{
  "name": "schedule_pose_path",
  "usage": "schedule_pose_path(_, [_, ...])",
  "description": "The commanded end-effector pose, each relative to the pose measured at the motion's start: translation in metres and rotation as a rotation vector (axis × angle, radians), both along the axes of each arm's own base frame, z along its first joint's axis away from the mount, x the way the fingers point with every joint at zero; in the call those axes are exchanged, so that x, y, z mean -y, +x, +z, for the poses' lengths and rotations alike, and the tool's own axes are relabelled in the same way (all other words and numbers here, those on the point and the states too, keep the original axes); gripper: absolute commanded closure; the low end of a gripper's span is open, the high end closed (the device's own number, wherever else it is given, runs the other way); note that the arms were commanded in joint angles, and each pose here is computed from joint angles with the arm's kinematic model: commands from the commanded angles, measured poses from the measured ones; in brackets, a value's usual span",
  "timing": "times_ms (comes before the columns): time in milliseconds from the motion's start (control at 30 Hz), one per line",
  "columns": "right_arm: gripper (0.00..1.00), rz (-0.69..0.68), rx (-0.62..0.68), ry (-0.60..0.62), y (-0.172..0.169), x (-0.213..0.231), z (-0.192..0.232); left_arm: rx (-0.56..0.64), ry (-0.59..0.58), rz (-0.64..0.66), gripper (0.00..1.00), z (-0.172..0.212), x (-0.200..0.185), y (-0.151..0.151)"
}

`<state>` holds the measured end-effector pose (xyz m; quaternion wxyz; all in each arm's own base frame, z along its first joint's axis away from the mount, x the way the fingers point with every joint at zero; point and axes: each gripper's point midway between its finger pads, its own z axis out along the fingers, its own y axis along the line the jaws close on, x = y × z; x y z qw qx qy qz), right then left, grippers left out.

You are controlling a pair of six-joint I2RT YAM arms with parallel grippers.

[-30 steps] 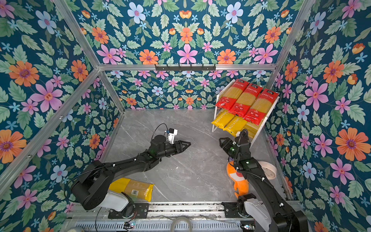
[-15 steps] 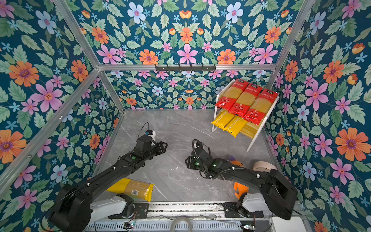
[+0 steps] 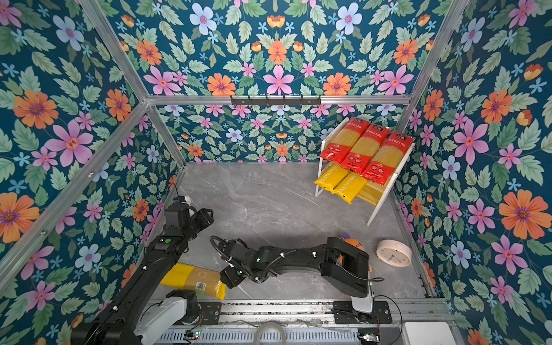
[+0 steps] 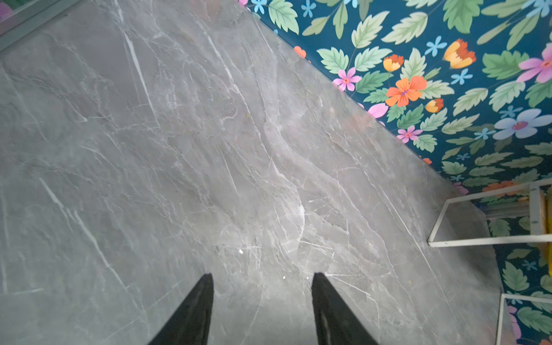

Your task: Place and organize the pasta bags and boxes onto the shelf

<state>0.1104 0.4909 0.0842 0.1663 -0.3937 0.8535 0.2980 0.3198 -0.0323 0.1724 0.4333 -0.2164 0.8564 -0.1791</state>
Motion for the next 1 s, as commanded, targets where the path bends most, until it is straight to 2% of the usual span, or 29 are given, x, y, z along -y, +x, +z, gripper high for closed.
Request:
schedule_pose_path(0, [0.31,0.103,0.084,-0.129,-0.007,0.003,-0.017,0.02,-0.023,-0.018,0.44,0.013,-0.008,0.005])
schedule_pose_path(133, [0.3,0.177,0.161,-0.198,-0.013,-0.015,-0.023,0.051,-0.05,-0.012,0.44,0.03,-0.018,0.013])
schedule_pose_path(367, [0.3,0.309,0.214,-0.277,-0.028,-0.046,-0.038,0.105,-0.068,-0.039,0.44,0.058,-0.022,0.024])
schedule_pose_path(567, [0.31,0.33,0.246,-0.363,-0.014,-0.048,-0.054,0.16,-0.093,-0.061,0.42,0.082,-0.022,0.033])
schedule_pose_path(767, [0.37,0.249,0.227,-0.488,0.031,-0.01,-0.077,0.175,-0.125,-0.087,0.42,0.092,-0.016,0.031])
schedule_pose_path(967, [0.38,0.112,0.195,-0.563,0.084,0.061,-0.088,0.161,-0.137,-0.097,0.42,0.079,-0.012,0.026])
